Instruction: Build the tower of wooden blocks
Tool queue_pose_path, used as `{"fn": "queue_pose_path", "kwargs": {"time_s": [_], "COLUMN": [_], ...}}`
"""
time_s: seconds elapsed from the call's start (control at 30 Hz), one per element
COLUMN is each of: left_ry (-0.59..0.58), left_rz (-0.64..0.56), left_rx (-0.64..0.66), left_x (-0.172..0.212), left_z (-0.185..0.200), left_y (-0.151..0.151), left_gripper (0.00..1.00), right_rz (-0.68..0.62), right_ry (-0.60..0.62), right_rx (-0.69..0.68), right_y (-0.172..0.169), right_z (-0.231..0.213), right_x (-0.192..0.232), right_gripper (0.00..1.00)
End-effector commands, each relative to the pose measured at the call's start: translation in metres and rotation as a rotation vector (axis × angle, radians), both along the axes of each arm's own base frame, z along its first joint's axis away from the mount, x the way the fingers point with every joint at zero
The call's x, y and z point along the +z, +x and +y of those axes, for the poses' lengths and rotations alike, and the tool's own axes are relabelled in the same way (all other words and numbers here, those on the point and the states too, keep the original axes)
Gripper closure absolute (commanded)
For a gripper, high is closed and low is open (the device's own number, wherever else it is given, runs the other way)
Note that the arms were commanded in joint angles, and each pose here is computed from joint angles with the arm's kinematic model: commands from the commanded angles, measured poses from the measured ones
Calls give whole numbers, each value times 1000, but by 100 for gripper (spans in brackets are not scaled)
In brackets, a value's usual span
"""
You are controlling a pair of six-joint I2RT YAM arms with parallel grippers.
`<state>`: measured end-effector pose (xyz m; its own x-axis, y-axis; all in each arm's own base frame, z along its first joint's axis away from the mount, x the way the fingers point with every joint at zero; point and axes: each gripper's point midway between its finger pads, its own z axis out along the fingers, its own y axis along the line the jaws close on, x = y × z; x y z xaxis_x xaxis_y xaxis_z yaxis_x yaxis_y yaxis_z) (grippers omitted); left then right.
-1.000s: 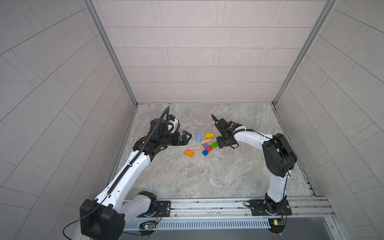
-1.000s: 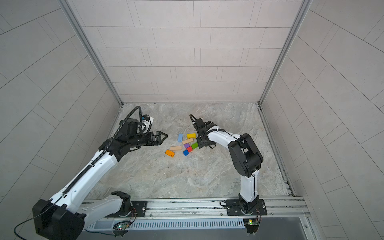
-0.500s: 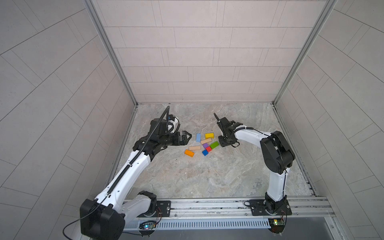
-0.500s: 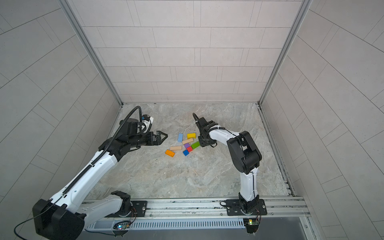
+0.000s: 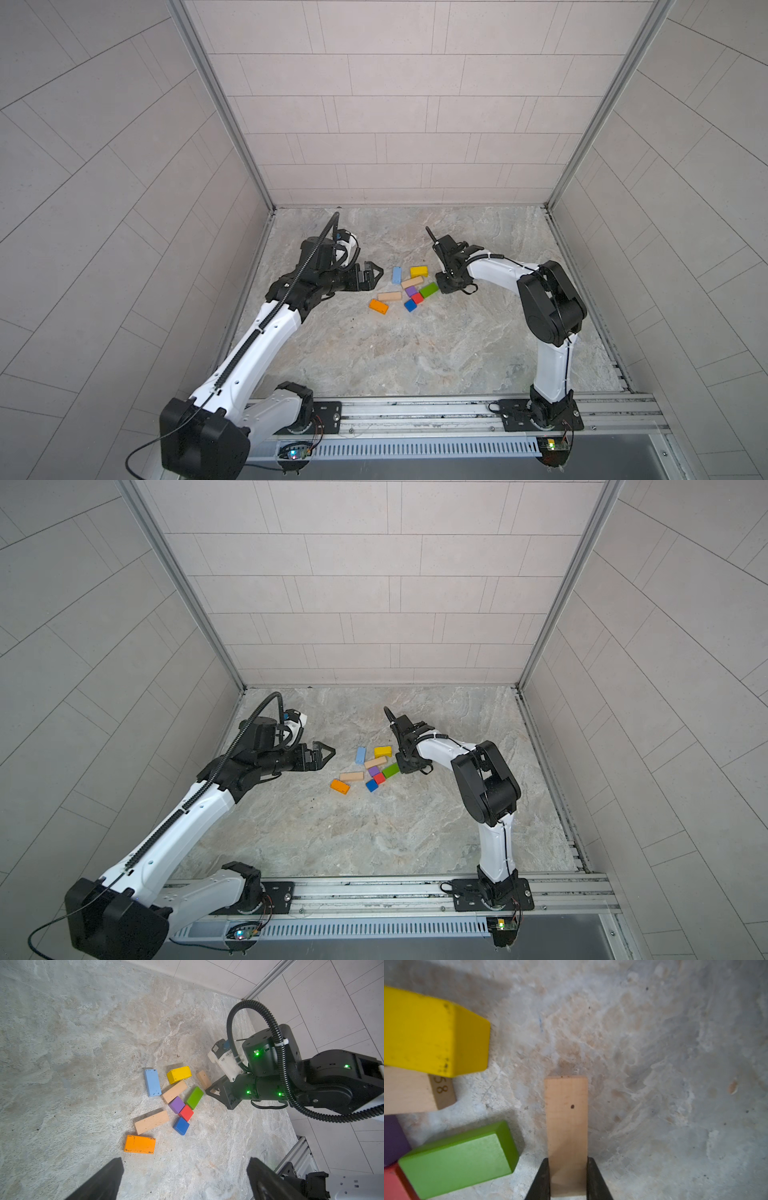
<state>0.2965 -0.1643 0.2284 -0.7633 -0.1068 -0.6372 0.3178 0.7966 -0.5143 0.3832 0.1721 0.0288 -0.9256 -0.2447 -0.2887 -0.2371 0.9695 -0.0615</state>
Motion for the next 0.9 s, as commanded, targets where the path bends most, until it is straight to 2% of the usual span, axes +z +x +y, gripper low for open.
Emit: {"fn": "queue_pose_path", "kwargs": {"time_s": [0.0, 0.47, 0.87], "left_ry": [-6, -8, -11], "left_rz": [-12, -6, -4], "left_rx": [4, -2, -5], "left_x": [2, 0, 0], "left_z": [1, 0, -1], "left_y": [1, 1, 0], "left_gripper": [0, 0, 0], "right_rz": [0, -39, -28], "right_ry": [-31, -27, -36], "right_rx": [-22, -163, -231], "right_y": [-5, -35, -46], "right_z": [-12, -60, -87], "right_x": [2, 31, 21], "right_gripper": [86, 87, 87]}}
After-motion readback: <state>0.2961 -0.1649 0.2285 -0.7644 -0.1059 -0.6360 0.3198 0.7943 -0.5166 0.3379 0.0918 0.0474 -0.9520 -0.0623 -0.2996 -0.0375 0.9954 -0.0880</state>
